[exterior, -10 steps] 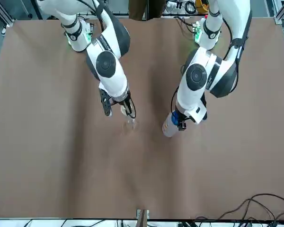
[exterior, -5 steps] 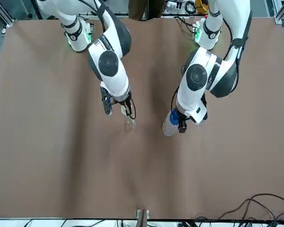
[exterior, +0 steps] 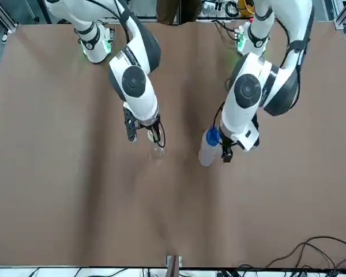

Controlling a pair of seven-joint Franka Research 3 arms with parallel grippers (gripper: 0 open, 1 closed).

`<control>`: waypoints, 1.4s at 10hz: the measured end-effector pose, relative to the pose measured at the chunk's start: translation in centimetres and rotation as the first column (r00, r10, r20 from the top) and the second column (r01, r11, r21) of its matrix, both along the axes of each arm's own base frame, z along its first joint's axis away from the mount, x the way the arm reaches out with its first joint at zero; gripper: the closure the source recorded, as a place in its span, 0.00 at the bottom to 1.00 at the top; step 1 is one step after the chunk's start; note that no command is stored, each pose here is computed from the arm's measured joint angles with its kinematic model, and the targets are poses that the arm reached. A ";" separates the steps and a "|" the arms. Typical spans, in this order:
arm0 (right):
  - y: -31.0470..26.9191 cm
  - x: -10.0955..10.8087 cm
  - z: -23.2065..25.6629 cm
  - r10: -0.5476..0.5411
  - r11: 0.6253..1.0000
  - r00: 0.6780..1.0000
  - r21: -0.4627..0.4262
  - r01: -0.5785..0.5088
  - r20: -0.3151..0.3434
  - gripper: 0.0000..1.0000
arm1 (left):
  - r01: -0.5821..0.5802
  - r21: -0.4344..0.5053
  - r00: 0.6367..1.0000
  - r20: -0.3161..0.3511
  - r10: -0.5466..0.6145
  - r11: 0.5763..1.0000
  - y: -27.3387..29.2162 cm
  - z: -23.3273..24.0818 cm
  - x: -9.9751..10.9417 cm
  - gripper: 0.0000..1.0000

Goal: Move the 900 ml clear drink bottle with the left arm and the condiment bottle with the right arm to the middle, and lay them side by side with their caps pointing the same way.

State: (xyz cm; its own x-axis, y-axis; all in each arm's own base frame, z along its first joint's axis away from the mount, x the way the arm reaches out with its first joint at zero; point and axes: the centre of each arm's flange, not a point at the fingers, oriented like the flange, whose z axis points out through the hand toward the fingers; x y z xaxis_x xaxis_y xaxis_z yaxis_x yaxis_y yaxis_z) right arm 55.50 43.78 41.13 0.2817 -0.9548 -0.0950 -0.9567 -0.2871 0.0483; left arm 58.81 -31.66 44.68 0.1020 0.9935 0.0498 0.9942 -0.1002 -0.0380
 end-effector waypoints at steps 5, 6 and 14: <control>0.5 -0.5 -0.3 0.010 1.000 1.000 -0.002 -0.010 -0.003 0.24 | 0.453 -0.011 0.891 -0.029 -0.453 0.891 10.6 4.3 2.6 0.00; 0.5 -0.5 -0.3 0.010 1.000 1.000 -0.002 -0.010 -0.002 0.16 | 0.566 -0.021 0.823 -0.035 -0.567 0.824 12.8 4.6 3.2 0.00; -0.5 -0.5 -0.3 0.245 0.969 0.969 -0.012 -0.245 -0.024 0.14 | 0.979 -0.130 0.171 0.078 -0.982 0.160 5.9 1.4 2.1 0.00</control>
State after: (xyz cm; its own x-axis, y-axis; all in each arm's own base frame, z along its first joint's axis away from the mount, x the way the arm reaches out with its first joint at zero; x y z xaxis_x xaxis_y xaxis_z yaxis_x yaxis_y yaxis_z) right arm 55.01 43.23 40.82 0.5050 -0.8584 -0.0906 -0.8561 -0.5115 0.0743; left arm 60.93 -25.72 46.08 0.9954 0.0636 -0.0717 0.0675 -0.9963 0.0528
